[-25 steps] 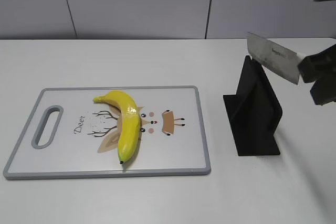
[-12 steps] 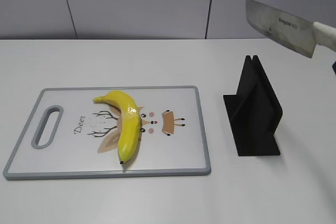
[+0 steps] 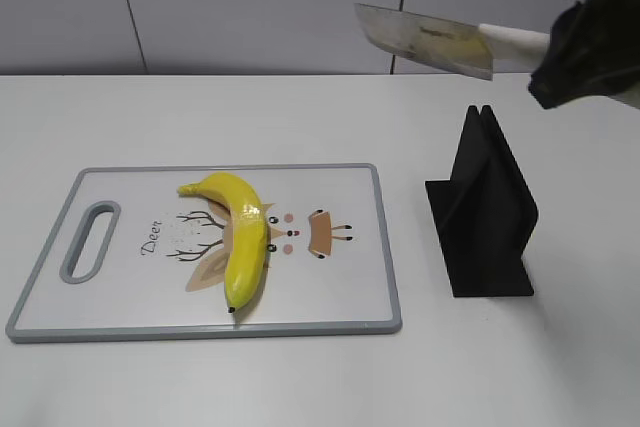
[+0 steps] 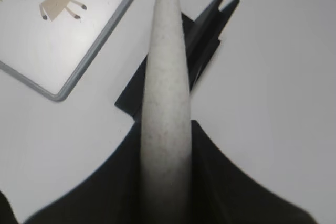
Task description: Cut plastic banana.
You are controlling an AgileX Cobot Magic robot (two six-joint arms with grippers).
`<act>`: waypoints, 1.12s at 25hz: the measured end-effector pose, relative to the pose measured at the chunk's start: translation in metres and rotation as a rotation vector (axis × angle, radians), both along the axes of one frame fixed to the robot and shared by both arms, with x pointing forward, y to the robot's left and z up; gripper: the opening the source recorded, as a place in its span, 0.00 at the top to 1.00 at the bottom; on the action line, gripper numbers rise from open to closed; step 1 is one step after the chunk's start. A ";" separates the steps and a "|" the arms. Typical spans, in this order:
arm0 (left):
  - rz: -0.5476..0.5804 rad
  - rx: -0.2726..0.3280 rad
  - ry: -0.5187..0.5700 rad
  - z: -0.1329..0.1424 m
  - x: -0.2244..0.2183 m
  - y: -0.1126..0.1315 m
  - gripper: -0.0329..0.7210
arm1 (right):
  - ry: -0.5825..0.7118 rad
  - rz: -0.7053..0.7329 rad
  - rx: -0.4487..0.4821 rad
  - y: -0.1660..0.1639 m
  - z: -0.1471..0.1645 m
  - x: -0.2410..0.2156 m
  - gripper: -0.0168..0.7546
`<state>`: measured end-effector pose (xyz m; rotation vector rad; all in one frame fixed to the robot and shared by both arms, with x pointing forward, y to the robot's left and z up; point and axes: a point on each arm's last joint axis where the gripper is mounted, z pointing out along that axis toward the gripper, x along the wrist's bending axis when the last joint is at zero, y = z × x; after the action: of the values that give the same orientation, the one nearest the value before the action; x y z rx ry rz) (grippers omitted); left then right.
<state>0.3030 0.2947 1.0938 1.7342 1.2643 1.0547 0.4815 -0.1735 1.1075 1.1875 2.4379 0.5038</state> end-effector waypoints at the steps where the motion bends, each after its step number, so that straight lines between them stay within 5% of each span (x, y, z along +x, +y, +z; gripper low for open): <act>1: -0.017 0.016 0.026 0.004 0.011 -0.002 0.12 | -0.010 0.036 -0.002 0.005 0.000 0.008 0.76; 8: -0.265 0.156 0.153 0.030 0.089 -0.026 0.14 | -0.017 0.302 -0.025 0.040 -0.007 0.049 0.76; 19: -0.886 0.578 0.236 0.052 0.160 -0.111 0.17 | -0.063 0.790 -0.004 0.080 -0.013 0.073 0.76; 28: -1.045 0.645 0.466 0.003 0.205 -0.141 0.18 | -0.033 1.023 0.034 0.093 -0.029 0.073 0.76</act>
<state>0.5075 0.1534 1.0968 2.7459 0.0521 0.4191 0.5549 -0.0806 1.0780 -0.1676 2.8549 0.8056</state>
